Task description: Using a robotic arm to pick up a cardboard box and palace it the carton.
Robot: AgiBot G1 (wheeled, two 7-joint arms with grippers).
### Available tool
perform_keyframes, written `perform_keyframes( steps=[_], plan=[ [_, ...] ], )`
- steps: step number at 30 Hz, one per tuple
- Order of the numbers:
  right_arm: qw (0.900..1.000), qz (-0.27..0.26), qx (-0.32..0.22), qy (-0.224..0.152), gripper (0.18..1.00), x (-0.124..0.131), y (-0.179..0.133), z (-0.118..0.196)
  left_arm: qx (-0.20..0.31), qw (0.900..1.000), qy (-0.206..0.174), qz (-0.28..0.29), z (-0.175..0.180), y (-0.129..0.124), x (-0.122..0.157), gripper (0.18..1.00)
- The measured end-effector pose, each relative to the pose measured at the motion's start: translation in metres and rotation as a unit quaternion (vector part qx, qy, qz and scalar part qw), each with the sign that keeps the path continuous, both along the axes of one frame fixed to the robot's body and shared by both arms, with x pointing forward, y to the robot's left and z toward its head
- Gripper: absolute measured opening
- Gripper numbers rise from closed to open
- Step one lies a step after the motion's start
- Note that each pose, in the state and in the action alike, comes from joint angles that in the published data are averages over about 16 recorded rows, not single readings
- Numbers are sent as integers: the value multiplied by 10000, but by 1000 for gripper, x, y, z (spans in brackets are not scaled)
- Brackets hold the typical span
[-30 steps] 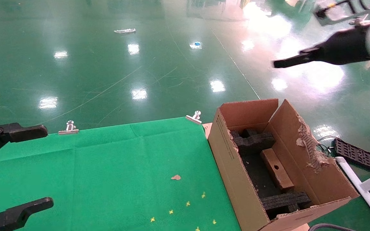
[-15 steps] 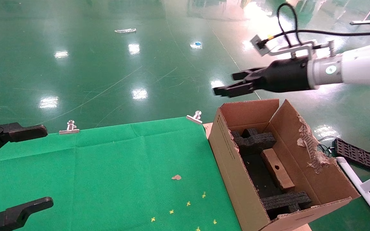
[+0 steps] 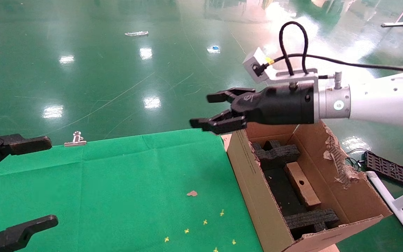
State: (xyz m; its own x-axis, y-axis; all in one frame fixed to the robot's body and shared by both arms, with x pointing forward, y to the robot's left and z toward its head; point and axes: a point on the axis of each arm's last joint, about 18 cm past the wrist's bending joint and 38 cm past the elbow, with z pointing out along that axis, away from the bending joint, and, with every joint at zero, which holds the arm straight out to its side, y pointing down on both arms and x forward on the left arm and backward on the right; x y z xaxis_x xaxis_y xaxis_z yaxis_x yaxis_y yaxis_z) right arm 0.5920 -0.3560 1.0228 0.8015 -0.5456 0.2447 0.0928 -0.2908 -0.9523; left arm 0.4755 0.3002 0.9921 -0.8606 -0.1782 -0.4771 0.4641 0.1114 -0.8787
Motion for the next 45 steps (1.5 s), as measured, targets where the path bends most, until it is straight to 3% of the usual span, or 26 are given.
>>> perform_keyframes(
  steps=[11, 25, 33, 45],
  plan=[
    [9930, 1047, 175, -526, 1000, -40, 31, -15, 0, 10000, 0, 0, 0, 0, 0, 1000],
    [9696, 2064, 267, -1288, 1000, -103, 51, -28, 0, 10000, 0, 1, 0, 0, 0, 1000],
    [9612, 2301, 266, -1497, 1000, -121, 55, -32, -2, 10000, 0, 2, 0, 0, 0, 1000],
    [9620, 2280, 266, -1482, 1000, -120, 54, -31, -3, 10000, 1, 3, 0, 0, 0, 1000]
  ],
)
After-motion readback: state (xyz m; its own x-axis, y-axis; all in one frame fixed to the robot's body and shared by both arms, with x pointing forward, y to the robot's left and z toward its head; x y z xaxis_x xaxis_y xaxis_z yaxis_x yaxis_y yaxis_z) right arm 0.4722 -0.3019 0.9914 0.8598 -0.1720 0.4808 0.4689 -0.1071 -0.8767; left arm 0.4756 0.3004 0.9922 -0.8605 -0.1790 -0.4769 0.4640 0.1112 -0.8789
